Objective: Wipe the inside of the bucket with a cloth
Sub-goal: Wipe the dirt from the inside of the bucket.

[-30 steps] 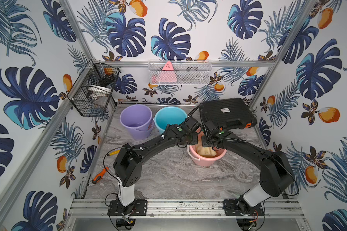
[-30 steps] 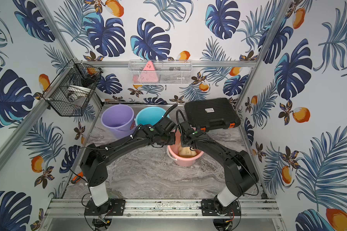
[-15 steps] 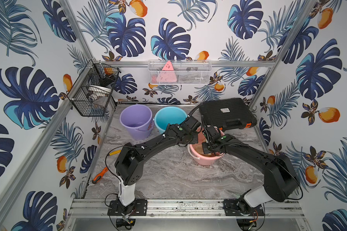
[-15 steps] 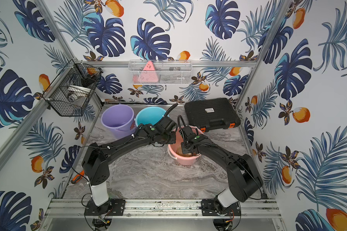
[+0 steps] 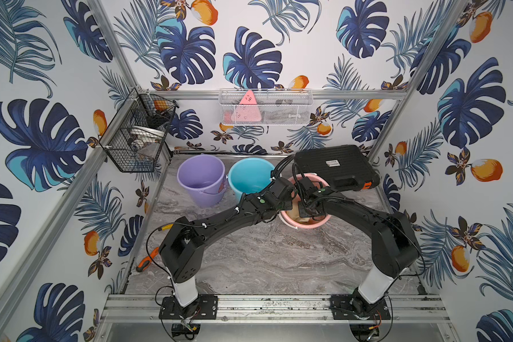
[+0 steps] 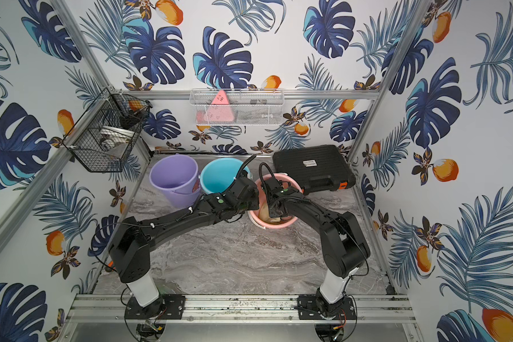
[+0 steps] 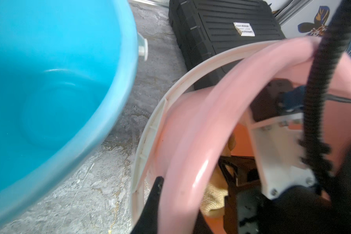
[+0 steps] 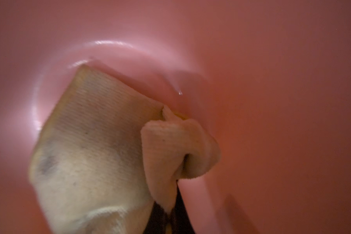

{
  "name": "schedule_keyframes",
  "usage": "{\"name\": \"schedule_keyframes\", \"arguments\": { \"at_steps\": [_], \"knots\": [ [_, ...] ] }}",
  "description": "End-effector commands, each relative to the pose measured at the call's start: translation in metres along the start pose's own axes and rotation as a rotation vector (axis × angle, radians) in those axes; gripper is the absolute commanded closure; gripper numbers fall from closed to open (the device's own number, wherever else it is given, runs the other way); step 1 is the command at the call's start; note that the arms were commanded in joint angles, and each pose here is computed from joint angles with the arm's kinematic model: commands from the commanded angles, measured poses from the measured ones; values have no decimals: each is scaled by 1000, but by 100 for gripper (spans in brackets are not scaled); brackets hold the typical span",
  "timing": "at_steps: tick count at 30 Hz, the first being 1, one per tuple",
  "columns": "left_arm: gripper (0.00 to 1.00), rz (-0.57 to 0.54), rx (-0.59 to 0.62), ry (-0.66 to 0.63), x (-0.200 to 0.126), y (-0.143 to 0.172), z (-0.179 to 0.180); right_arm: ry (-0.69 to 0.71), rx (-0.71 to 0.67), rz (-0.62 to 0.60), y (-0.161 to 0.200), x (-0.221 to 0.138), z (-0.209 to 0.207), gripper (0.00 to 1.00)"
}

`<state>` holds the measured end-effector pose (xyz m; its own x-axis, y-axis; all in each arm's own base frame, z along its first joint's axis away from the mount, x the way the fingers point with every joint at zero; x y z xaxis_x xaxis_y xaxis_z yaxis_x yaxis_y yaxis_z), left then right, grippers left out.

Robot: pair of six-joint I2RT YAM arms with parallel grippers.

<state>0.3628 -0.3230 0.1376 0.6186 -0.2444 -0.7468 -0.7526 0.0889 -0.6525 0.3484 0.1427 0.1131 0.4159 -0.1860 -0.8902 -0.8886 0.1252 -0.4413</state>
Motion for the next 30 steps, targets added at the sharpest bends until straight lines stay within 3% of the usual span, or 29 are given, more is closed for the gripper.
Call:
{"name": "schedule_keyframes", "arguments": {
  "at_steps": [1,10,15,23,30],
  "knots": [
    [100,58,70,62,3,18,-12,75,91,4,-3,23,-13,100],
    [100,115,61,95,18,49,-20,22,106,172,20,65,5,100],
    [100,142,67,97,23,61,-25,-259,92,274,34,68,45,100],
    [100,191,89,57,31,74,-23,-748,46,233,20,8,89,100],
    [100,209,107,-24,28,72,-13,-854,-12,166,19,-29,83,100]
  ]
}}
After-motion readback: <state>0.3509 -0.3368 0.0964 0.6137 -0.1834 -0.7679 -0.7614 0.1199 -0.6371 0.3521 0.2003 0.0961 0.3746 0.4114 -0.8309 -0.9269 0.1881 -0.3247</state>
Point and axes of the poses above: each gripper's point midway between its finger pads, its own x axis out along the fingers, its own z axis along the line the jaws close on, y = z × x, the point moved 4 cm from there along -x, back along the fingers, and after that the axes turned 12 degrees about x, right-handed, at the moved point
